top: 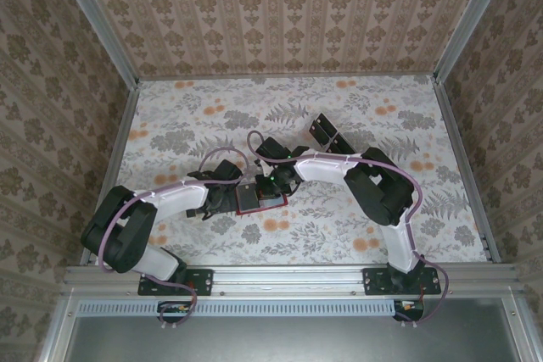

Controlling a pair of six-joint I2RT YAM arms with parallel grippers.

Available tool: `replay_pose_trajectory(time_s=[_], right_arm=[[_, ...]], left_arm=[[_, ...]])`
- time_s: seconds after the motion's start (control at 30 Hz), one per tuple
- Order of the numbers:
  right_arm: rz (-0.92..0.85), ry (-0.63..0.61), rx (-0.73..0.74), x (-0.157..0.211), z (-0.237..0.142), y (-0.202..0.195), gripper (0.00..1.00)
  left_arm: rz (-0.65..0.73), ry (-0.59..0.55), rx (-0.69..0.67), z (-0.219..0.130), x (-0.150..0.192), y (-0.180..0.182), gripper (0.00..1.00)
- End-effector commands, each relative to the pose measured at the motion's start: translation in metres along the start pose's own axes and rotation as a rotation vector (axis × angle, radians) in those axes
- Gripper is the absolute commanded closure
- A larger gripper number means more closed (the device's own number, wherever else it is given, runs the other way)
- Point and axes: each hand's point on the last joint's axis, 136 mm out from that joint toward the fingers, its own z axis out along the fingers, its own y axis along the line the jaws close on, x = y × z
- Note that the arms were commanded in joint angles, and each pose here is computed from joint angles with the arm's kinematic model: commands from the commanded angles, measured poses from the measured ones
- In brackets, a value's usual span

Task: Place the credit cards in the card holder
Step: Insert the credit card into the card slot, then close the card holder at the center of the table.

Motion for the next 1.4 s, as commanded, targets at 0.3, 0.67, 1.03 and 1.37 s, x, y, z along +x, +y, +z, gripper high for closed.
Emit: replay_pose_trajectory(time_s=[0.3, 0.67, 1.03, 1.37], right_arm=[[-0.093, -0.121, 0.030, -0.010, -0.070, 0.013, 0.62], [-0.172, -0.118, 0.378, -0.018, -0.071, -0.052, 0.32], [-0.188, -0.092, 0.435, -0.022, -0.055, -0.062, 0.41], [-0.184, -0.100, 0.445, -0.013, -0.066, -0.065, 0.95]], left_arm=[[-0.099, -0.161, 0.219, -0.019, -0.048, -0.032, 0.00], [-0.148, -0.213, 0.252, -0.048, -0.062, -0.008, 0.00], [-0.152, -0.197, 0.288, -0.044, -0.054, -0.011, 0.00], [-0.129, -0.212, 0.453, -0.053, -0.059, -0.043, 0.00]])
